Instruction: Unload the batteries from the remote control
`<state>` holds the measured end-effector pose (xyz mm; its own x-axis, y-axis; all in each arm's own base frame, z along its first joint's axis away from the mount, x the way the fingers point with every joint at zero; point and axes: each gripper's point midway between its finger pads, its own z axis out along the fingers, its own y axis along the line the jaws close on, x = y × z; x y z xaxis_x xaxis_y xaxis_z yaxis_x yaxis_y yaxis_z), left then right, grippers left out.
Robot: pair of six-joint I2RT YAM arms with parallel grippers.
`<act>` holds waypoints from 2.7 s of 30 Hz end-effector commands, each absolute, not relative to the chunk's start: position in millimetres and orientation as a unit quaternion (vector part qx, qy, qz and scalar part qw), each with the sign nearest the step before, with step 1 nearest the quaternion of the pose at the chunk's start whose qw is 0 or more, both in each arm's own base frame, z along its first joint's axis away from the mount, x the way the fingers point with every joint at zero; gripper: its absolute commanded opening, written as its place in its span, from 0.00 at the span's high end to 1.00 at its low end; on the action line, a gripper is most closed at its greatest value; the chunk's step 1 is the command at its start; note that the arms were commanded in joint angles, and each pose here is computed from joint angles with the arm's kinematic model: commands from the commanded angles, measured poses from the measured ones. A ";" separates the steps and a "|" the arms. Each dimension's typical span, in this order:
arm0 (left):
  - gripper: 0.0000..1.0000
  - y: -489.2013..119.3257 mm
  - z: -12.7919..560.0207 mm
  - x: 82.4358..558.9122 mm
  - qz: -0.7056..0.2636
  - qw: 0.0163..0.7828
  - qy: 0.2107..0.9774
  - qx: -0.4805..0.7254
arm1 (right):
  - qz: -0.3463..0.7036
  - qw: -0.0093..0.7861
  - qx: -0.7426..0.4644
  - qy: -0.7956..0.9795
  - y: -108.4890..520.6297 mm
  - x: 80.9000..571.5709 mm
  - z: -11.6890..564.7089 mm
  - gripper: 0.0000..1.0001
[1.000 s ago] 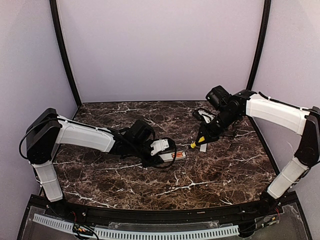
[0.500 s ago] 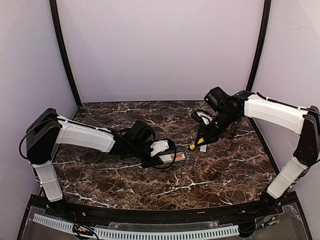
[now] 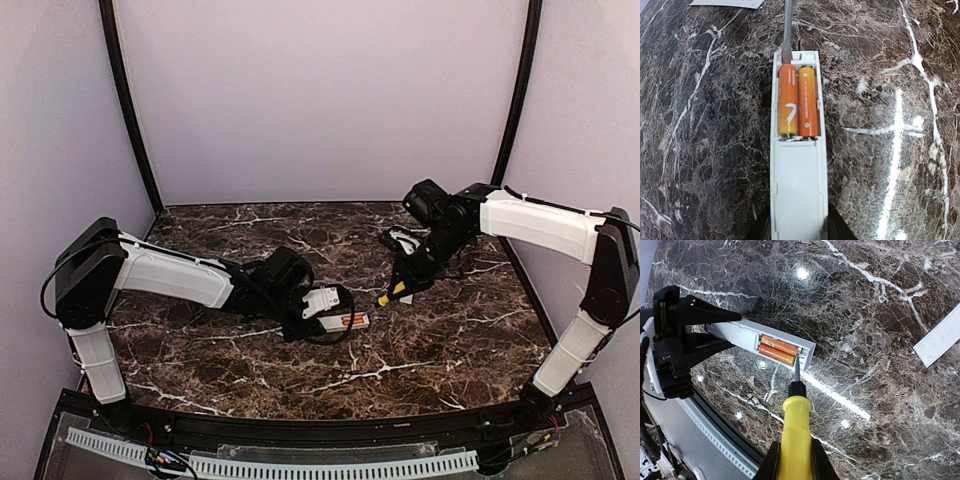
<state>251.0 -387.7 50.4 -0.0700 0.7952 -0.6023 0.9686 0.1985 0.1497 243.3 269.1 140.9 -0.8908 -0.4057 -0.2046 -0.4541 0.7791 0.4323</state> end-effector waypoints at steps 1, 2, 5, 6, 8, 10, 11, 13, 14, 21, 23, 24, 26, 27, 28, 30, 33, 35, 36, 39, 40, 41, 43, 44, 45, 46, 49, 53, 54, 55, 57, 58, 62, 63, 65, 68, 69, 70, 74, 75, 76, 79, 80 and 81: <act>1.00 -400.3 65.5 252.4 -0.158 0.325 0.698 0.618 | 0.247 0.012 -0.242 0.938 278.8 229.1 135.5 1.00; 1.00 -400.9 65.5 251.7 -0.158 0.326 0.697 0.619 | 0.246 0.009 -0.243 0.938 279.1 228.3 134.3 1.00; 1.00 -401.2 64.5 251.2 -0.157 0.325 0.697 0.620 | 0.242 -0.001 -0.246 0.939 280.6 227.6 131.6 1.00; 1.00 -401.2 64.8 251.2 -0.157 0.325 0.697 0.620 | 0.240 -0.002 -0.247 0.939 281.1 228.3 131.2 1.00; 1.00 -400.8 63.2 250.1 -0.157 0.323 0.697 0.621 | 0.237 -0.004 -0.247 0.940 282.2 230.4 131.2 1.00; 1.00 -401.8 62.7 248.3 -0.160 0.321 0.696 0.622 | 0.236 -0.008 -0.248 0.939 284.5 231.6 131.7 1.00; 1.00 -402.5 62.1 246.9 -0.161 0.320 0.695 0.623 | 0.234 -0.010 -0.249 0.940 284.8 232.2 131.4 1.00; 1.00 -404.1 61.9 244.5 -0.163 0.319 0.692 0.626 | 0.231 -0.014 -0.250 0.940 285.3 232.3 130.5 1.00; 1.00 -404.8 61.9 244.1 -0.164 0.319 0.691 0.627 | 0.230 -0.015 -0.251 0.940 286.0 232.6 130.0 1.00; 1.00 -407.6 60.5 240.9 -0.165 0.317 0.688 0.631 | 0.231 -0.022 -0.255 0.939 291.3 232.2 125.9 1.00; 1.00 -408.3 60.3 240.4 -0.166 0.317 0.689 0.631 | 0.234 -0.021 -0.256 0.938 293.5 233.3 124.8 1.00; 1.00 -408.6 59.6 240.4 -0.166 0.316 0.689 0.631 | 0.236 -0.020 -0.256 0.937 295.0 234.6 123.6 1.00; 1.00 -409.5 59.5 240.6 -0.166 0.316 0.689 0.630 | 0.238 -0.018 -0.256 0.937 297.7 237.2 121.1 1.00; 1.00 -410.2 60.1 240.9 -0.166 0.317 0.689 0.630 | 0.241 -0.016 -0.257 0.936 299.9 238.9 120.5 1.00; 1.00 -410.6 59.6 240.4 -0.166 0.316 0.689 0.631 | 0.243 -0.013 -0.257 0.935 302.2 241.2 119.9 1.00; 1.00 -411.5 60.7 240.8 -0.166 0.317 0.689 0.630 | 0.245 -0.009 -0.257 0.935 305.1 244.4 120.6 1.00; 1.00 -411.9 61.8 240.8 -0.165 0.316 0.690 0.630 | 0.247 -0.002 -0.258 0.934 307.3 248.0 123.4 1.00; 1.00 -412.3 62.4 240.7 -0.165 0.316 0.690 0.630 | 0.247 -0.001 -0.259 0.934 307.5 247.9 123.7 1.00; 1.00 -412.2 62.3 240.7 -0.163 0.315 0.690 0.631 | 0.247 -0.001 -0.259 0.934 307.3 247.9 124.1 1.00; 0.99 -411.1 61.0 241.2 -0.161 0.314 0.691 0.631 | 0.246 -0.002 -0.261 0.934 305.8 245.9 123.3 1.00; 1.00 -410.9 60.9 241.3 -0.160 0.314 0.691 0.631 | 0.245 -0.003 -0.260 0.934 304.5 245.1 122.6 1.00; 1.00 -410.2 60.5 242.0 -0.157 0.314 0.692 0.631 | 0.244 -0.003 -0.261 0.934 303.6 244.2 122.7 1.00; 1.00 -409.3 60.0 242.7 -0.153 0.314 0.692 0.631 | 0.241 -0.004 -0.262 0.934 300.9 242.2 121.9 1.00; 1.00 -408.4 59.4 242.8 -0.151 0.313 0.692 0.632 | 0.238 -0.006 -0.263 0.935 298.9 240.8 120.9 1.00; 1.00 -407.8 58.8 242.9 -0.149 0.312 0.693 0.633 | 0.233 -0.007 -0.264 0.936 296.9 239.9 120.3 1.00; 1.00 -407.2 58.4 243.0 -0.147 0.312 0.693 0.634 | 0.228 -0.007 -0.265 0.937 294.5 239.6 119.4 1.00; 1.00 -405.6 57.8 244.2 -0.141 0.311 0.692 0.636 | 0.212 -0.009 -0.267 0.940 290.3 240.2 118.8 1.00; 1.00 -405.3 58.7 245.5 -0.135 0.312 0.691 0.638 | 0.183 -0.015 -0.277 0.943 291.0 238.9 115.7 1.00; 1.00 -405.8 59.7 246.2 -0.134 0.313 0.690 0.638 | 0.175 -0.018 -0.281 0.943 291.7 237.2 115.0 1.00; 1.00 -405.4 59.2 246.4 -0.133 0.312 0.690 0.639 | 0.165 -0.022 -0.284 0.944 291.3 235.2 113.8 1.00; 1.00 -405.5 59.9 247.2 -0.130 0.312 0.690 0.640 | 0.142 -0.030 -0.289 0.946 288.9 232.3 111.7 1.00; 1.00 -405.1 59.9 248.1 -0.128 0.312 0.690 0.640 | 0.128 -0.033 -0.291 0.948 287.0 231.4 110.9 1.00; 1.00 -404.6 60.2 248.7 -0.124 0.312 0.689 0.642 | 0.093 -0.040 -0.292 0.951 283.8 229.4 111.8 1.00; 1.00 -404.5 60.6 249.5 -0.123 0.313 0.689 0.642 | 0.087 -0.042 -0.291 0.952 284.3 229.1 111.8 1.00; 1.00 -404.8 60.9 249.4 -0.123 0.313 0.689 0.642 | 0.076 -0.044 -0.291 0.953 287.3 228.3 111.3 1.00; 1.00 -404.7 61.1 249.8 -0.123 0.313 0.689 0.642 | 0.072 -0.044 -0.295 0.952 297.3 226.7 110.8 1.00; 1.00 -404.7 61.1 249.7 -0.123 0.313 0.689 0.642 | 0.075 -0.045 -0.296 0.951 300.9 226.1 110.2 1.00; 1.00 -405.0 61.1 249.2 -0.124 0.313 0.689 0.642 | 0.077 -0.044 -0.297 0.951 304.3 226.2 110.1 1.00; 1.00 -405.2 60.6 249.1 -0.124 0.312 0.689 0.642 | 0.095 -0.036 -0.301 0.948 318.6 229.1 113.2 1.00; 1.00 -405.1 60.1 249.1 -0.123 0.311 0.690 0.642 | 0.102 -0.032 -0.304 0.947 322.6 229.8 115.2 1.00; 0.99 -405.1 59.8 249.1 -0.124 0.311 0.690 0.641 | 0.108 -0.031 -0.304 0.946 325.6 230.4 117.5 1.00; 1.00 -404.3 59.6 249.7 -0.122 0.310 0.691 0.641 | 0.130 -0.029 -0.309 0.942 334.0 229.8 124.8 1.00; 1.00 -404.1 59.5 249.7 -0.122 0.310 0.691 0.641 | 0.133 -0.030 -0.312 0.940 335.0 228.4 125.9 1.00; 1.00 -404.2 59.5 249.4 -0.122 0.310 0.692 0.641 | 0.134 -0.033 -0.312 0.940 334.3 226.9 125.3 1.00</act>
